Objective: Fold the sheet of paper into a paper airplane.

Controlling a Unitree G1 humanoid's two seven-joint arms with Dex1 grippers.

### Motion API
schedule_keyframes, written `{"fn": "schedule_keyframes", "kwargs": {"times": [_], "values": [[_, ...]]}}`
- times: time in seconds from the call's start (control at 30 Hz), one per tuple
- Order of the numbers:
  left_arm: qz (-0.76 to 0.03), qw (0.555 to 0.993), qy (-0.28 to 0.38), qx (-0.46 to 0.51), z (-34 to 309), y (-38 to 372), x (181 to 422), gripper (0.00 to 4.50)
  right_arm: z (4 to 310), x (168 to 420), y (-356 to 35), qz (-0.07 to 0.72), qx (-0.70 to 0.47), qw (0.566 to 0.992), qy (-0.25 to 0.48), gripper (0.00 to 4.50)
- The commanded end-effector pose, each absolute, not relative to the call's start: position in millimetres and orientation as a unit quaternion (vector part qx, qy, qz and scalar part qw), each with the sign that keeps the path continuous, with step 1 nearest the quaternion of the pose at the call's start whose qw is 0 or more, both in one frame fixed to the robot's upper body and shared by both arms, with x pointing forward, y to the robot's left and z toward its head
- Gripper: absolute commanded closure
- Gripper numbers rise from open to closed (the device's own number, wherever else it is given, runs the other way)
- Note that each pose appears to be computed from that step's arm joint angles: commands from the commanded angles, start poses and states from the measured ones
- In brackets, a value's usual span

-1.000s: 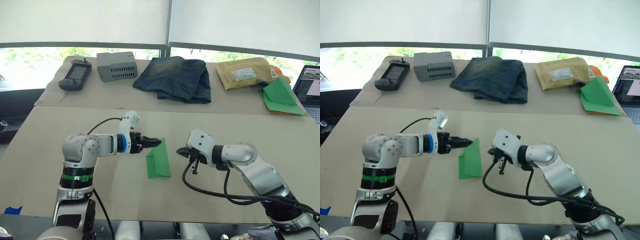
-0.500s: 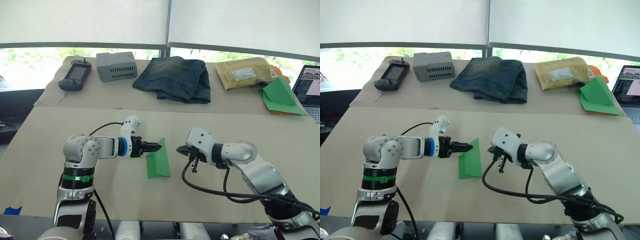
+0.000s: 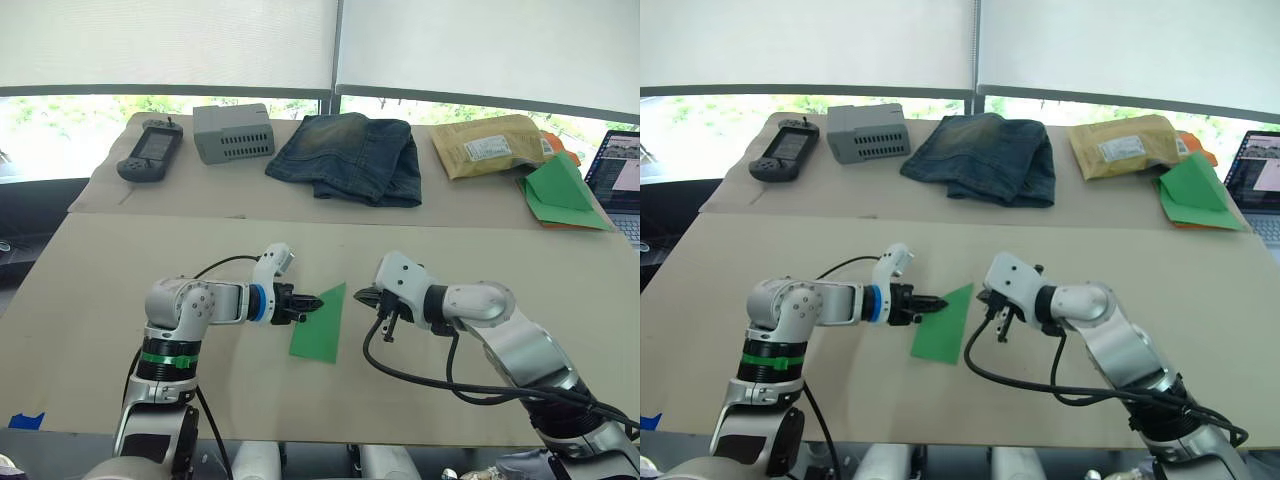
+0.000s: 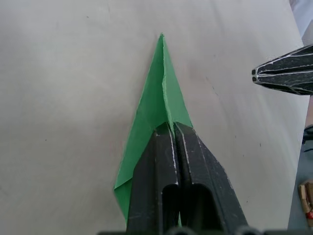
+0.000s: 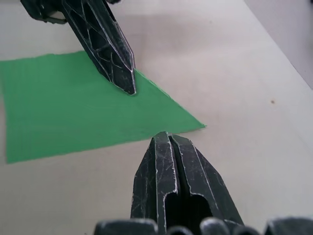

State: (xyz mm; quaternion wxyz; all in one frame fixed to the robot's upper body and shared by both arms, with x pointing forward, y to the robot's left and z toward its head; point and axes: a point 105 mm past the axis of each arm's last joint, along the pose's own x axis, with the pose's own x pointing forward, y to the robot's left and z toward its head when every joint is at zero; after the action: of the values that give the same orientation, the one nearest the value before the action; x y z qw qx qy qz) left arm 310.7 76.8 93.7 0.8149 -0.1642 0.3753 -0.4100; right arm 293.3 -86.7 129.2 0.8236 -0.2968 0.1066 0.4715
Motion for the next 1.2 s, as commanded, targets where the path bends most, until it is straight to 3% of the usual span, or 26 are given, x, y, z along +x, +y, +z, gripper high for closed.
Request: {"fn": "schedule_keyframes", "kwargs": {"times": [0.03,0.4,0.6,0.8,0.97,1.2], "values": [[-0.379,0.833,0.345,-0.209,105.8,80.1,325.1,4.48,152.9,304.1,-94.5,0.437,-0.317,0.839,0.066,4.5],[-0.231,0.843,0.315,-0.369,109.7,83.8,345.0,4.48,167.6,321.0,-107.0,0.392,-0.332,0.856,0.05,4.5],[-0.174,0.794,0.322,-0.485,108.2,65.3,340.7,4.48,166.9,322.0,-104.8,0.394,-0.331,0.856,0.048,4.5],[-0.214,0.766,0.331,-0.508,116.0,41.3,330.9,4.48,166.1,322.1,-104.9,0.396,-0.333,0.854,0.049,4.5],[-0.233,0.767,0.328,-0.5,121.3,38.8,329.6,4.48,166.1,321.7,-102.8,0.397,-0.331,0.855,0.047,4.5],[-0.233,0.781,0.302,-0.495,129.7,64.8,334.1,2.32,166.9,320.9,-100.3,0.402,-0.327,0.854,0.046,4.5]]}}
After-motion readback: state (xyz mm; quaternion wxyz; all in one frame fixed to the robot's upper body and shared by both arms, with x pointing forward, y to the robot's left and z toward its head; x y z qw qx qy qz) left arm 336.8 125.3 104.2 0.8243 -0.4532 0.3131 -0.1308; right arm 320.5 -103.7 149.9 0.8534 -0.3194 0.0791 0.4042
